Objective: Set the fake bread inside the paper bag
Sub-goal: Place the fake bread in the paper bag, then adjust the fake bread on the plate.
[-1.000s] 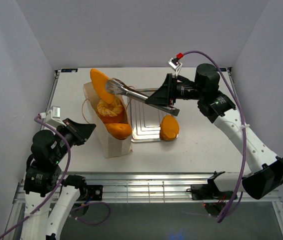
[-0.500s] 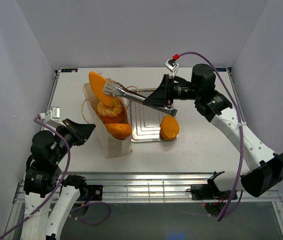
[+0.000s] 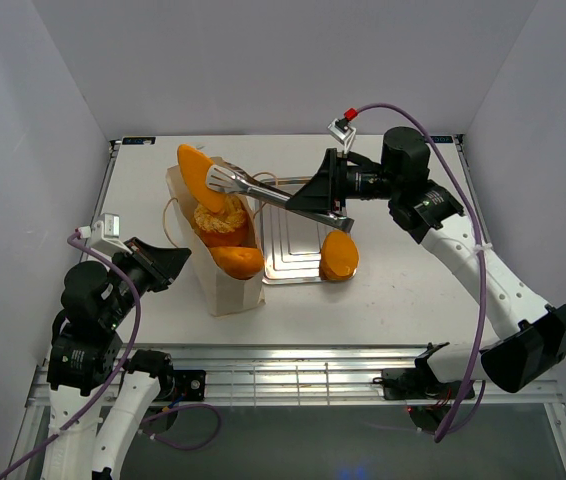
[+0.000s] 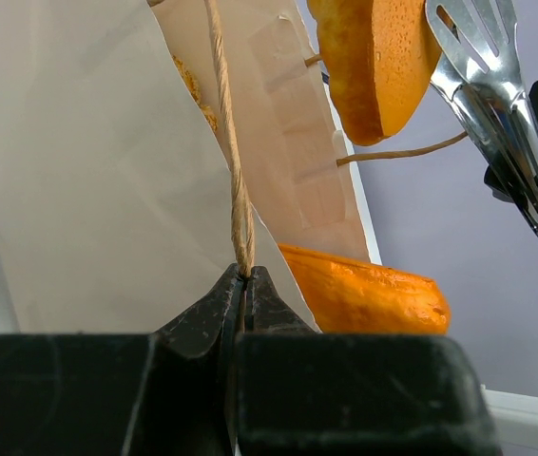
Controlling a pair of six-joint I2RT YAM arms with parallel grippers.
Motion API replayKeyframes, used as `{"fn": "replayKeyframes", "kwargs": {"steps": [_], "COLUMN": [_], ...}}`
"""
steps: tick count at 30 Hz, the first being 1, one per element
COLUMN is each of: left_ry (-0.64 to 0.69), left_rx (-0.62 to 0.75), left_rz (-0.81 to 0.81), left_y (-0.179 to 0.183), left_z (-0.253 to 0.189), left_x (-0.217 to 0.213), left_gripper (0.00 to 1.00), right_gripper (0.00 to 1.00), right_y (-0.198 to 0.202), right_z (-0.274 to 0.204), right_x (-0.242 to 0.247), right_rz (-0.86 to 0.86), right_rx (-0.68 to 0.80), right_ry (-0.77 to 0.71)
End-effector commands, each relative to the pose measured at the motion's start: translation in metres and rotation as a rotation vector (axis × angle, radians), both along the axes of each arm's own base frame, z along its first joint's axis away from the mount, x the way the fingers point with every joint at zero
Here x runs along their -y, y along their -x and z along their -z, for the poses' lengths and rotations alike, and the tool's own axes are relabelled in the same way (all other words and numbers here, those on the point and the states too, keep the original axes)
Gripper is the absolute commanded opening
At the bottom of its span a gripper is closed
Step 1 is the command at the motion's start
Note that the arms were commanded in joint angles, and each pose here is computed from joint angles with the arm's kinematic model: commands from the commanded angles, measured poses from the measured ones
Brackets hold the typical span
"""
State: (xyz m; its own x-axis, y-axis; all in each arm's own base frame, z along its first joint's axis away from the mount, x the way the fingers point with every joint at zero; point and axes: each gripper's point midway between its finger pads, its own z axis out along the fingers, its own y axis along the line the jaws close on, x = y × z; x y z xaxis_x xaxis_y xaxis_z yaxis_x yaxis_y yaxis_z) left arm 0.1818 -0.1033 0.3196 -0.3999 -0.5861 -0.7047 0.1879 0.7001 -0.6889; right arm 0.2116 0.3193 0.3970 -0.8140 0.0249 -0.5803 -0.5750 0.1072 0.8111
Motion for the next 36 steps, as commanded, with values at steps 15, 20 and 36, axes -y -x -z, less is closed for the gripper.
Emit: {"fn": "replayKeyframes", "kwargs": {"steps": [15,20,36], "left_ry": [-0.002,-0.003,-0.006], "left_rx": [0.015,0.012,0.018], "left_rz": [-0.008,-0.010,-0.001], "left_y": [0.004,0.004,0.004], "left_z": [-0.007,-0.006,-0.005], "left_x": [-0.002,-0.003,-0.002], "left_gripper": [0.00,0.00,0.00], "right_gripper": [0.45,0.45,0.45], "right_y": [-0.006,-0.007,-0.022], "right_z": [0.007,0.006,-0.089], "right_x": [-0.019,-0.018,0.062], "right_rz": [0.043,0.051,0.314], "right_rx": [0.257,0.268,0.406], "right_ry": [0.201,0.198,0.097]}}
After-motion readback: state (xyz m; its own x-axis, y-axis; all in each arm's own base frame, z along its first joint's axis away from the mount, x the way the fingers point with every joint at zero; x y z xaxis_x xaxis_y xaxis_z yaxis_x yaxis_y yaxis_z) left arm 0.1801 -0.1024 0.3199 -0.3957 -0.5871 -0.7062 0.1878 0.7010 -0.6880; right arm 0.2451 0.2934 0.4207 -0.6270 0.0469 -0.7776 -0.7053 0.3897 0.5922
